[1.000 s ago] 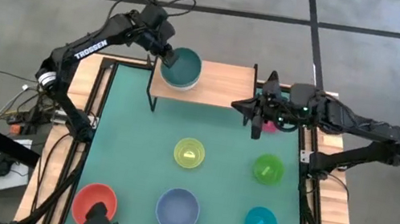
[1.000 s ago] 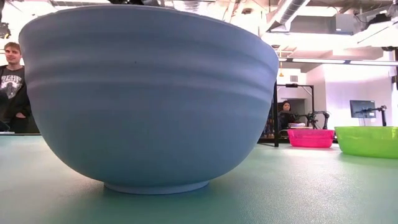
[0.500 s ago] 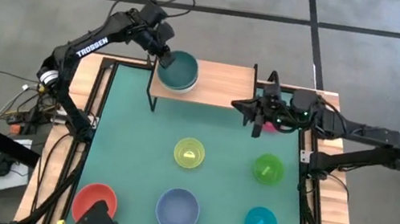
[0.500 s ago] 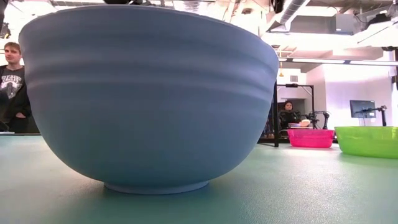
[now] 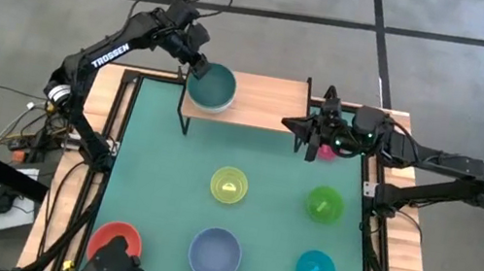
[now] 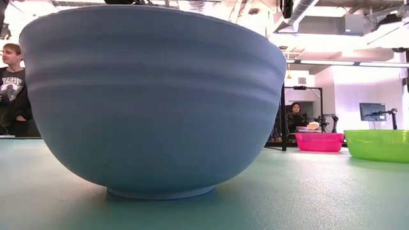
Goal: Place and stack bowls onto a shelf
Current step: Stack the large dark green bowl on the large white bowl on the shelf, then stack the large orange bowl on the large white bowl on the shelf
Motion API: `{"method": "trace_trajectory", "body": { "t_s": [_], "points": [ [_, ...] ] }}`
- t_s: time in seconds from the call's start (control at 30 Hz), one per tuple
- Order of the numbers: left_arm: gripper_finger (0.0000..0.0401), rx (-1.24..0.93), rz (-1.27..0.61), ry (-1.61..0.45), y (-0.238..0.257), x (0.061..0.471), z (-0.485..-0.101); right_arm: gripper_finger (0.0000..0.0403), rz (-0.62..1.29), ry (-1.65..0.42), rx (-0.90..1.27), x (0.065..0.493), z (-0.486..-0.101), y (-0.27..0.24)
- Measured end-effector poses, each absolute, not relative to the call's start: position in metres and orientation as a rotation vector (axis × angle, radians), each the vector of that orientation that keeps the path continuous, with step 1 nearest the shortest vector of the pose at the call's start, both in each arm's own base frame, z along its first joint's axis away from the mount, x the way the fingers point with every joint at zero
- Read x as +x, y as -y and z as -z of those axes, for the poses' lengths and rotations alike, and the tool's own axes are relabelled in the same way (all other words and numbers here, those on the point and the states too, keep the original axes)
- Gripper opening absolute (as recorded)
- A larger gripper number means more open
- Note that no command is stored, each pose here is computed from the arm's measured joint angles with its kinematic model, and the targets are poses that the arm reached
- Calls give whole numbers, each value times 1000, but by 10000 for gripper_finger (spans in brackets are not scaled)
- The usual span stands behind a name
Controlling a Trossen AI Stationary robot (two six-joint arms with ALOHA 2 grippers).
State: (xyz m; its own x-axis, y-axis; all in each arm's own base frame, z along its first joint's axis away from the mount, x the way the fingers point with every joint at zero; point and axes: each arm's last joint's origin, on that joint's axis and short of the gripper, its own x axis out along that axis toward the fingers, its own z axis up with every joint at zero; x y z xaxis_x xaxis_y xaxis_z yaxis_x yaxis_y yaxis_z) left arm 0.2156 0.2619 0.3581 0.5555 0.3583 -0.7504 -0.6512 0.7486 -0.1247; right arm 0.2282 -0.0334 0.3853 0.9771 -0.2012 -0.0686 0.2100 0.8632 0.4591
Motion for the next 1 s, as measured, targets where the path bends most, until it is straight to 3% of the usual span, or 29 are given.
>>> {"method": "trace_trajectory", "body": {
  "t_s": [0.23, 0.47, 0.73, 1.0],
  "points": [
    [187, -393, -652, -732, -255, 209, -371, 32, 201, -23, 477, 229, -385, 28],
    [195, -316, -691, -624, -233, 193, -404, 28, 184, -29, 467, 229, -385, 25],
    [196, -294, -668, -477, -167, 186, -441, 29, 107, -69, 427, 230, -378, 29],
    [196, -436, -677, -429, -89, 196, -432, 32, 56, -185, 561, 236, -339, 31]
  ]
}}
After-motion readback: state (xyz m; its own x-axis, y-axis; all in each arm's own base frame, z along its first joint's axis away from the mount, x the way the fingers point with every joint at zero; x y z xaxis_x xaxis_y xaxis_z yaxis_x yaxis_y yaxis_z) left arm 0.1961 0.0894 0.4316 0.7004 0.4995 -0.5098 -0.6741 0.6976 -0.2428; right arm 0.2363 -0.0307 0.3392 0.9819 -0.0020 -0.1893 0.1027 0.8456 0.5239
